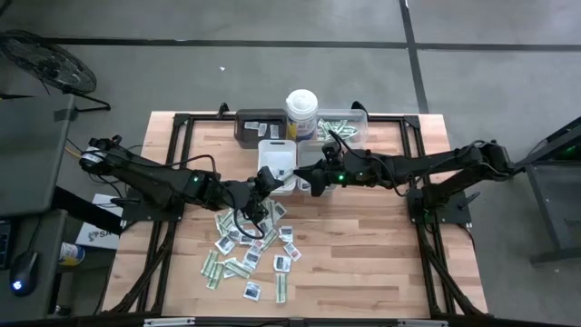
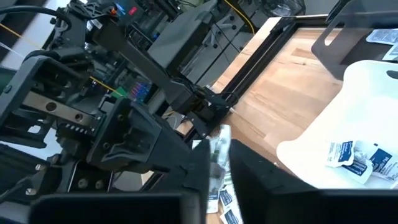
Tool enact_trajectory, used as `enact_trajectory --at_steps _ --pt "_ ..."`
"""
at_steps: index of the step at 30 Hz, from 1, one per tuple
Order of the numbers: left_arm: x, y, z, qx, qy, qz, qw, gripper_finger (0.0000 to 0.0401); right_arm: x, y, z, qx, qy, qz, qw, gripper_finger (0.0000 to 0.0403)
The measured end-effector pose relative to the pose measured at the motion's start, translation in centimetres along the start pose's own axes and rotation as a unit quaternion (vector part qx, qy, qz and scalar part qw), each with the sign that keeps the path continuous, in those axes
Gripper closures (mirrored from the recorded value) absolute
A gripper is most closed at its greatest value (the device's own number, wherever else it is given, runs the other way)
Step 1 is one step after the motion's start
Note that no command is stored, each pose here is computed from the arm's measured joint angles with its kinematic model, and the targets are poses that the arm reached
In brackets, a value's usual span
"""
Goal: Pick & Place First Aid Supplies
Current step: Put the band aid into the transparent bin
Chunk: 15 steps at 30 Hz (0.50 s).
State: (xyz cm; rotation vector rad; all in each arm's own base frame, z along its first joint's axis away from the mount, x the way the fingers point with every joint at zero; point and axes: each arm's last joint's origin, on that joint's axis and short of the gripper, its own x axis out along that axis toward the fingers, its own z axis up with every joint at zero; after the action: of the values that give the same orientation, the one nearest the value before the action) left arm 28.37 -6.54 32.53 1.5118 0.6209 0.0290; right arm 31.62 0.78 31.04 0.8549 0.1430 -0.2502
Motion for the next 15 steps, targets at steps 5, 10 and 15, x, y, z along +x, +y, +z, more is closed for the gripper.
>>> enact_trajectory --at_steps 5,10,15 --pt "-0.01 0.01 0.0 0.0 0.0 0.0 1.0 0.0401 0.0 0.03 -0.03 -0.015 0.003 0.003 1.0 0.0396" --pt "-0.01 0.01 -0.01 0.0 0.0 0.0 1.0 0.04 0.0 0.02 -0.01 -0.018 0.002 0.002 1.0 0.04" --pt "-0.01 0.18 0.03 -0.01 -0.001 0.008 1.0 0.0378 0.0 0.01 0.01 -0.017 -0.002 -0.001 1.0 0.0401"
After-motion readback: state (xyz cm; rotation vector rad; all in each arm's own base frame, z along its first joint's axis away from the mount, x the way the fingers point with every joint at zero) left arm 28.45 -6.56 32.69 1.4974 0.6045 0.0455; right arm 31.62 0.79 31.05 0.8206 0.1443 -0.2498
